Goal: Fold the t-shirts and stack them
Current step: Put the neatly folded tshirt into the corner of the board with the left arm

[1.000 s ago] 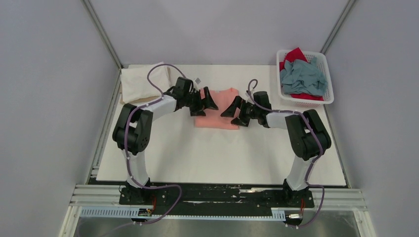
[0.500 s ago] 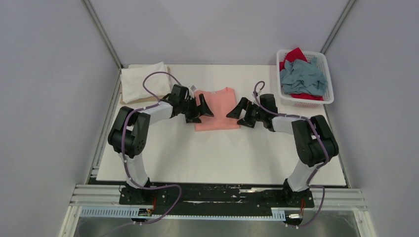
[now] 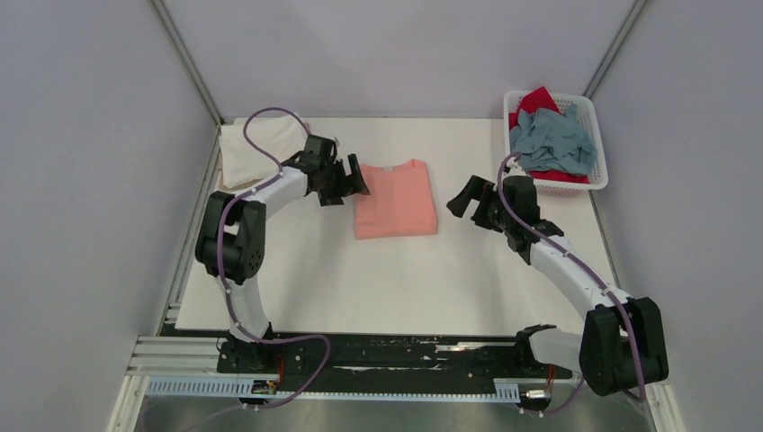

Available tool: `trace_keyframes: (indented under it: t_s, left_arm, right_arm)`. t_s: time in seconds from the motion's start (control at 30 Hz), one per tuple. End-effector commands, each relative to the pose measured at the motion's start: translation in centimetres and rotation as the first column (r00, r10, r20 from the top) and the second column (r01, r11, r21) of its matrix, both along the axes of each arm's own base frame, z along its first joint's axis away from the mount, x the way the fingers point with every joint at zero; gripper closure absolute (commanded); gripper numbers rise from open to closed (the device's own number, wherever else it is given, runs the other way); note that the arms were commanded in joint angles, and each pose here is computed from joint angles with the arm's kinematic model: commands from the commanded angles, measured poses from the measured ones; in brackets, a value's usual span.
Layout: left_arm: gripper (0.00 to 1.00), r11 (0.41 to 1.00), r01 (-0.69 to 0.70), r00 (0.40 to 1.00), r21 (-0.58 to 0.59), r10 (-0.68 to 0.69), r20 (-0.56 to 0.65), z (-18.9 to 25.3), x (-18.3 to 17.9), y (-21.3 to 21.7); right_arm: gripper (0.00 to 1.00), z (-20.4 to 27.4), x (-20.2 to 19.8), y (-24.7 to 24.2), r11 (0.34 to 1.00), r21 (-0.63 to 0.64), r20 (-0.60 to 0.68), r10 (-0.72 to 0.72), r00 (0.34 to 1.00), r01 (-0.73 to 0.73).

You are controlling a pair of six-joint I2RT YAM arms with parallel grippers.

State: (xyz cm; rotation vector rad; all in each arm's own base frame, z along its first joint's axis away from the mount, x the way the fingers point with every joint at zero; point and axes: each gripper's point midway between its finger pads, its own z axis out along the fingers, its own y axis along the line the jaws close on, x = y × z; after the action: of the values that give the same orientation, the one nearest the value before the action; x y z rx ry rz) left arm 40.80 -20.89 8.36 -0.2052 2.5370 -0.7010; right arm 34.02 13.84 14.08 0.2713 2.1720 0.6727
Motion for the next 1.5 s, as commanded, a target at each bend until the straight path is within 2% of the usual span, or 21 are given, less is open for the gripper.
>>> trace_keyframes:
  t_s: [0.0,0.13,0.23,0.33,0.43,0.5,0.53,0.57,0.6,0.67,0.73,0.83,0.93,0.97,1.03,1.07,1.27,1.37,1.47]
  left_arm:
    - [0.07,0.998,0.0,0.999,0.062,0.002,-0.043,-1.8,1.9,0.4]
    - [0.23,0.997,0.071,0.992,-0.027,-0.073,-0.107,-3.6,1.9,-1.9]
    - [0.31,0.994,0.085,0.988,-0.065,-0.093,-0.126,-4.3,1.4,-3.0]
    - [0.43,0.995,0.087,0.984,-0.045,-0.093,-0.151,-5.3,0.8,-4.0]
    - [0.49,0.997,0.073,0.985,0.032,-0.067,-0.16,-6.1,0.9,-4.5]
    - [0.58,0.994,0.078,0.98,0.07,-0.064,-0.189,-7.4,0.7,-5.0]
    - [0.7,0.994,0.081,0.981,0.073,-0.066,-0.183,-7.2,1.1,-5.4]
    - [0.75,0.992,0.084,0.978,0.093,-0.064,-0.2,-7.9,0.9,-5.5]
    - [0.88,0.991,0.08,0.981,0.104,-0.059,-0.187,-7.7,1.4,-5.6]
    - [1.0,0.983,0.06,0.983,0.175,-0.027,-0.183,-8.0,2.1,-4.9]
    - [1.0,0.965,0.047,0.986,0.257,-0.004,-0.165,-8.0,2.6,-3.7]
    - [1.0,0.929,0.015,0.998,0.369,0.01,-0.068,-6.1,4.2,-1.5]
    - [1.0,0.888,0.041,0.993,0.459,-0.086,0.077,-3.2,6.3,0.0]
    - [1.0,0.877,0.014,0.984,0.48,-0.098,0.15,-1.4,7.5,0.4]
    - [1.0,0.827,0.046,0.953,0.561,-0.205,0.224,0.8,9.0,1.6]
    - [1.0,0.815,0.03,0.943,0.578,-0.214,0.253,1.9,9.6,2.1]
    - [1.0,0.747,-0.046,0.894,0.663,-0.266,0.361,7.0,12.7,7.6]
    - [1.0,0.675,-0.065,0.872,0.735,-0.32,0.371,8.7,14.1,9.7]
    - [1.0,0.604,-0.112,0.874,0.789,-0.318,0.367,9.8,15.3,12.3]
  right_arm:
    - [0.0,-0.4,-1.2,-2.1,0.995,-0.085,-0.005,-0.06,0.998,0.059]
    - [0.0,0.1,-1.6,-2.9,0.992,-0.098,0.022,-0.083,0.996,0.085]
    - [0.0,0.4,-1.7,-3.3,0.989,-0.108,0.032,-0.102,0.994,0.105]
    - [0.0,0.6,-1.8,-3.4,0.989,-0.106,0.039,-0.104,0.994,0.107]
    - [0.0,0.8,-1.9,-3.4,0.989,-0.104,0.045,-0.105,0.993,0.109]
    - [0.0,0.7,-2.0,-3.5,0.988,-0.109,0.046,-0.106,0.993,0.111]
    - [0.0,0.8,-2.0,-3.7,0.987,-0.111,0.05,-0.112,0.992,0.117]
    - [0.0,0.7,-2.1,-3.8,0.986,-0.114,0.05,-0.116,0.992,0.121]
    - [0.0,0.7,-2.1,-4.0,0.985,-0.118,0.054,-0.122,0.991,0.128]
    - [0.0,0.8,-2.2,-4.3,0.982,-0.126,0.06,-0.132,0.989,0.138]
    - [0.0,1.0,-2.4,-4.4,0.982,-0.13,0.071,-0.131,0.989,0.139]
    - [0.0,1.6,-2.3,-5.0,0.976,-0.146,0.094,-0.15,0.984,0.162]
    - [0.0,2.0,-2.4,-5.3,0.973,-0.155,0.111,-0.155,0.982,0.171]
    - [0.0,2.0,-2.4,-5.5,0.97,-0.162,0.116,-0.162,0.98,0.18]
    - [0.0,1.8,-2.4,-5.9,0.964,-0.177,0.121,-0.177,0.977,0.197]
    - [0.0,1.8,-2.4,-6.1,0.962,-0.186,0.123,-0.18,0.976,0.201]
    - [0.0,1.6,-2.2,-6.4,0.955,-0.222,0.125,-0.173,0.977,0.198]
    - [0.0,1.1,-2.0,-6.7,0.949,-0.24,0.113,-0.181,0.977,0.204]
    - [0.0,0.5,-1.7,-6.7,0.947,-0.255,0.097,-0.177,0.979,0.196]
